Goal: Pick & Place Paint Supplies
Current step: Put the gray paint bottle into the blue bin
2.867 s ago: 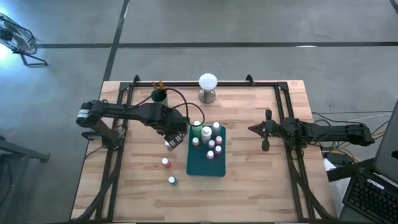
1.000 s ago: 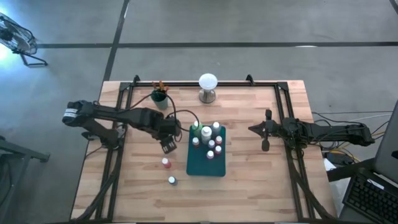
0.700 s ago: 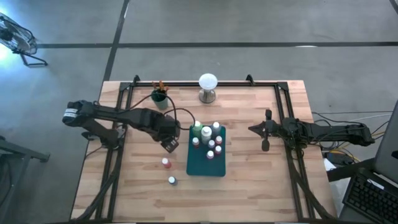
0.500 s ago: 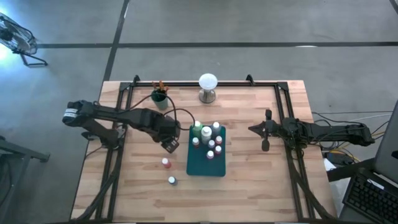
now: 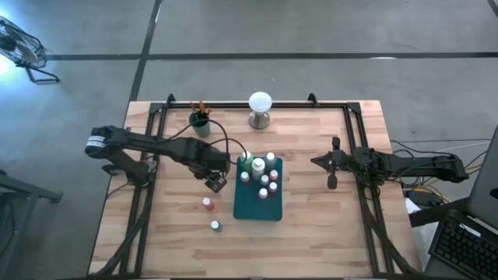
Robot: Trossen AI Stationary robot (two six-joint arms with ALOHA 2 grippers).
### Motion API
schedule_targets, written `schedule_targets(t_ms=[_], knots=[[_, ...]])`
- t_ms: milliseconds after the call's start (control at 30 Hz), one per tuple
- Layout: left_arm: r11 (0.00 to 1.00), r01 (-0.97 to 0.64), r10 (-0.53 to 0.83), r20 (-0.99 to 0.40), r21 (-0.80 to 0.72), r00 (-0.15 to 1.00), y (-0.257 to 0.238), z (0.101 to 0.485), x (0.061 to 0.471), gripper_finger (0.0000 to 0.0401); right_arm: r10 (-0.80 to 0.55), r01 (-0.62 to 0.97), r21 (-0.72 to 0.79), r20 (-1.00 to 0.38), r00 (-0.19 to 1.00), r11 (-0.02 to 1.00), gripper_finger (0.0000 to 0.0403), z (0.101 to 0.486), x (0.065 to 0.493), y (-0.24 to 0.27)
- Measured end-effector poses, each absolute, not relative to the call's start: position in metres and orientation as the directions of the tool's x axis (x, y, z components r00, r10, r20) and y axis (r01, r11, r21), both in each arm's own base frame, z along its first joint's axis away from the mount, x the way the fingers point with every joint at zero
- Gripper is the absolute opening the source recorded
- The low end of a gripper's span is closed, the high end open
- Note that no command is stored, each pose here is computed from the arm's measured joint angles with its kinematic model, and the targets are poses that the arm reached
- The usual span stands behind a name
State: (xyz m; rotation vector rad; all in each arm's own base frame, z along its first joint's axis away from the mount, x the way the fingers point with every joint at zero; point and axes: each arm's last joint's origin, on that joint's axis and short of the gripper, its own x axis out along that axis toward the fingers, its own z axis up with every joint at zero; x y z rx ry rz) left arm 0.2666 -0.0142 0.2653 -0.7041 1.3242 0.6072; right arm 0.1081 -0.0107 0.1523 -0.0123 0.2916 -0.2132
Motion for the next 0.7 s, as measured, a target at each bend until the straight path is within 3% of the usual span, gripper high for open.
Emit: schedule_targets(t_ms=[700], knots=[[0.665, -0.744, 0.008, -0.996, -0.065, 0.093, -0.013, 0.243, 0.283, 0.0234, -0.211, 0.205, -0.049, -0.284, 0.935, 0.977, 0.0008, 0.152, 0.108, -0.011]])
